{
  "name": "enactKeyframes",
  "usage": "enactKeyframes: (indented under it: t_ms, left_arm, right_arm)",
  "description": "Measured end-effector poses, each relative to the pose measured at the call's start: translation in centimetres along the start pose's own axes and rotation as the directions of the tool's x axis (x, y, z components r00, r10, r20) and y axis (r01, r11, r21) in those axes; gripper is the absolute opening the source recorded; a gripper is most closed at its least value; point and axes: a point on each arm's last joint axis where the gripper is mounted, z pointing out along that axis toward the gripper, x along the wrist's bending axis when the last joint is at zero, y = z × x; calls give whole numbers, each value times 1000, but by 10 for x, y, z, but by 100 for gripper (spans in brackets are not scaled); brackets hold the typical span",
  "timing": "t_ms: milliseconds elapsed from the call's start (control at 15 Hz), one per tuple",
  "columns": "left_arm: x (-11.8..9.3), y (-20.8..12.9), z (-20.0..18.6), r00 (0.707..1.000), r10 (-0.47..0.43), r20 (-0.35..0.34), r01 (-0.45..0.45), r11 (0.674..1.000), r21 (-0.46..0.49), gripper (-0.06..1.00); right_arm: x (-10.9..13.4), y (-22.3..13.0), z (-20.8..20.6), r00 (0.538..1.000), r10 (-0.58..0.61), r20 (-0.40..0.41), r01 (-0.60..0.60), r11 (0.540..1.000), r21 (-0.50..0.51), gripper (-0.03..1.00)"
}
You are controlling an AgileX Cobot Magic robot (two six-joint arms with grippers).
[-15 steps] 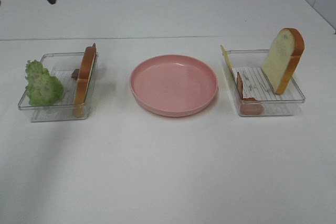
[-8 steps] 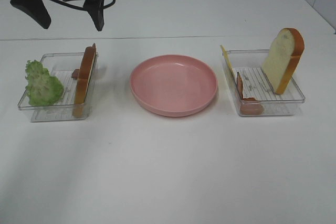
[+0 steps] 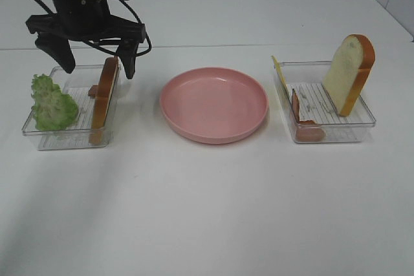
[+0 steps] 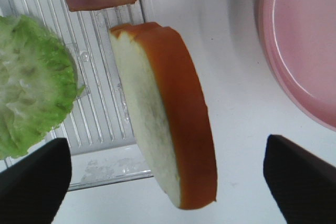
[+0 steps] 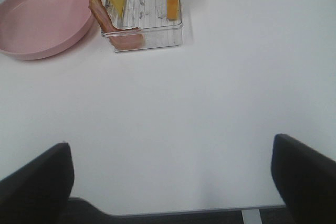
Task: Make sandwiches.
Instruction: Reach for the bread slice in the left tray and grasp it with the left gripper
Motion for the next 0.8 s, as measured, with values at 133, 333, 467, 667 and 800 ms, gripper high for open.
enactKeyframes:
  t_ms: [133, 333, 467, 667, 800]
  left_arm:
    - [-1, 2, 8, 1000, 0, -1, 0, 1000, 4, 90]
    - [-2, 5, 23, 1000, 1, -1, -1, 1000, 0, 90]
    - [-2, 5, 31, 1000, 2, -6, -2, 1000, 14, 90]
    - [-2, 5, 39, 1000, 4, -11, -4, 1000, 29, 90]
    - [-2, 5, 40, 1000, 6, -11, -6, 1000, 28, 90]
  right_arm:
    - [0, 0, 0, 1000, 0, 0, 0, 1000, 0, 98]
    - [0, 0, 0, 1000, 0, 0, 0, 1000, 0, 98]
    - [0, 0, 0, 1000, 0, 0, 0, 1000, 0, 98]
    - [0, 0, 0, 1000, 0, 0, 0, 1000, 0, 98]
    - [0, 0, 0, 1000, 0, 0, 0, 1000, 0, 98]
